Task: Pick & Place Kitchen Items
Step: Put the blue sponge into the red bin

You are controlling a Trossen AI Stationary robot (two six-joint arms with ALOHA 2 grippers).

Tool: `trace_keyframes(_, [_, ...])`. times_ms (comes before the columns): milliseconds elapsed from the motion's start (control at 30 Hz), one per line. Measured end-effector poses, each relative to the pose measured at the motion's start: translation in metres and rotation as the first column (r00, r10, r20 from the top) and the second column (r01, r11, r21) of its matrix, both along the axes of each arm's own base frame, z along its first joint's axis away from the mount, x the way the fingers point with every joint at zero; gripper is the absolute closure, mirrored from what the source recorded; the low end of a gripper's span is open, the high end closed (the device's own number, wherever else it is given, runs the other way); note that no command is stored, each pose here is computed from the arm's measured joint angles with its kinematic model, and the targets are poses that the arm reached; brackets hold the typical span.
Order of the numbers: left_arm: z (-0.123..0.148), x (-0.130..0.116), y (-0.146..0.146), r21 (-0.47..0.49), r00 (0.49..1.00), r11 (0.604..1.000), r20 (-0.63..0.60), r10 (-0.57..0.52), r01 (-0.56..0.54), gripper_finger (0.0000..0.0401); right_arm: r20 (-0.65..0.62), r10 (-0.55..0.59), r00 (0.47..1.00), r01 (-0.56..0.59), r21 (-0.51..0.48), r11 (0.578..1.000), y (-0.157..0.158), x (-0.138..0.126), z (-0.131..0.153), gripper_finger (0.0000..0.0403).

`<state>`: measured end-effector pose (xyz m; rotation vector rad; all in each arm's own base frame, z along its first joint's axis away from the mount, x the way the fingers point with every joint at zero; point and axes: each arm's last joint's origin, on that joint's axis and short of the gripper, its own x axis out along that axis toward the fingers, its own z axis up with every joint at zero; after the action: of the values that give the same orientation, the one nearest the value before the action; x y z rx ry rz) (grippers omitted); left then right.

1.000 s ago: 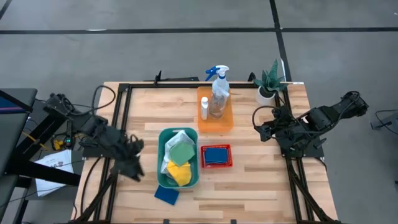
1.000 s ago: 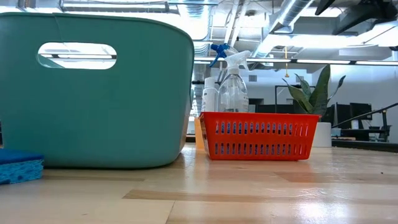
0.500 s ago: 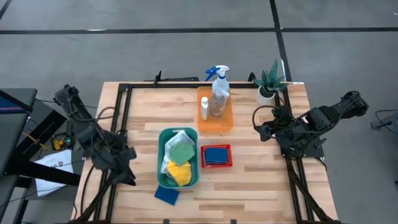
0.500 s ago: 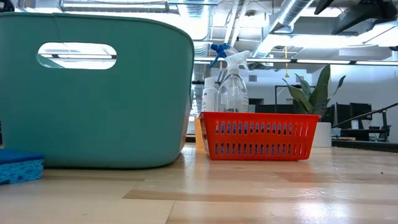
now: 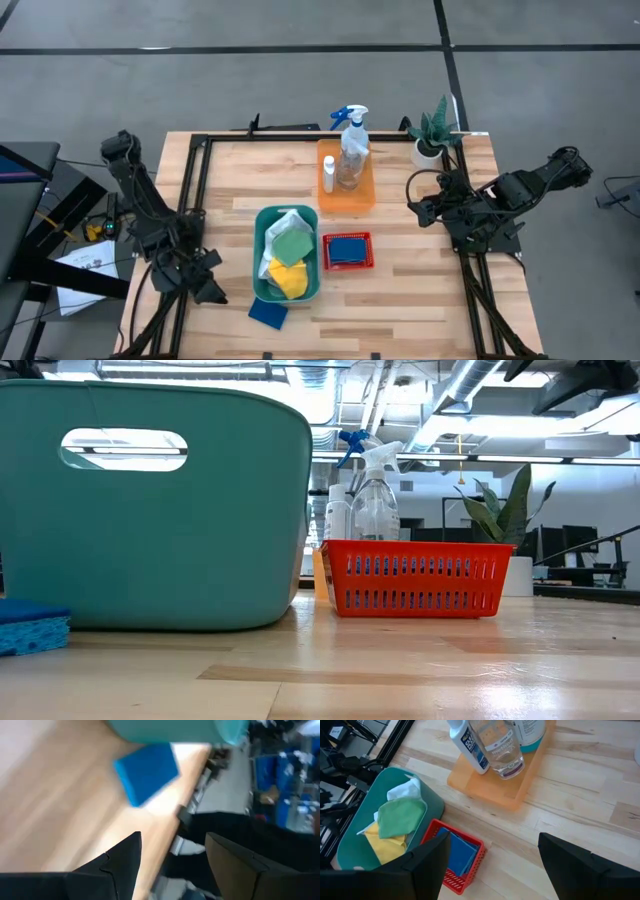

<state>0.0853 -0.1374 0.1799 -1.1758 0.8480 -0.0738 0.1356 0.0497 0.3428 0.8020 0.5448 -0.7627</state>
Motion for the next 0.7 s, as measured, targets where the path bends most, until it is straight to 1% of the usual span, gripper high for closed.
trace_keyframes(133, [-0.018, -0.002, 0.004, 0.020, 0.998, 0.998, -0.032, 0.055, -0.055, 0.0192, -0.001, 0.001, 1.000, -0.001, -0.001, 1.000, 0.000, 0.000, 0.000, 0.0112])
trace_keyframes(233, [-0.027, -0.001, 0.004, -0.013, 0.997, 0.997, -0.035, 0.070, -0.071, 0.0198, -0.001, 0.001, 1.000, -0.001, -0.001, 1.000, 0.000, 0.000, 0.000, 0.0112])
trace_keyframes(333, [-0.035, -0.001, 0.003, -0.018, 0.994, 0.995, -0.065, 0.093, -0.094, 0.0207, -0.001, 0.001, 1.000, -0.001, -0.001, 1.000, 0.000, 0.000, 0.000, 0.0112])
trace_keyframes(400, [-0.039, 0.000, 0.001, -0.007, 0.991, 0.995, -0.082, 0.102, -0.102, 0.0213, -0.002, 0.001, 1.000, -0.001, -0.002, 1.000, 0.000, 0.000, 0.000, 0.0112])
trace_keyframes(533, [-0.047, 0.004, -0.006, -0.018, 0.988, 0.992, -0.100, 0.121, -0.123, 0.0221, -0.001, 0.000, 1.000, 0.000, -0.005, 1.000, 0.000, 0.000, 0.000, 0.0112])
trace_keyframes(633, [-0.051, 0.007, -0.013, -0.036, 0.988, 0.991, -0.094, 0.122, -0.126, 0.0221, 0.006, -0.009, 1.000, 0.009, -0.019, 1.000, 0.000, 0.000, 0.000, 0.0112])
trace_keyframes(700, [-0.056, 0.010, -0.015, -0.028, 0.986, 0.989, -0.087, 0.145, -0.147, 0.0218, 0.008, -0.011, 1.000, 0.012, -0.024, 1.000, 0.000, 0.000, 0.000, 0.0112])
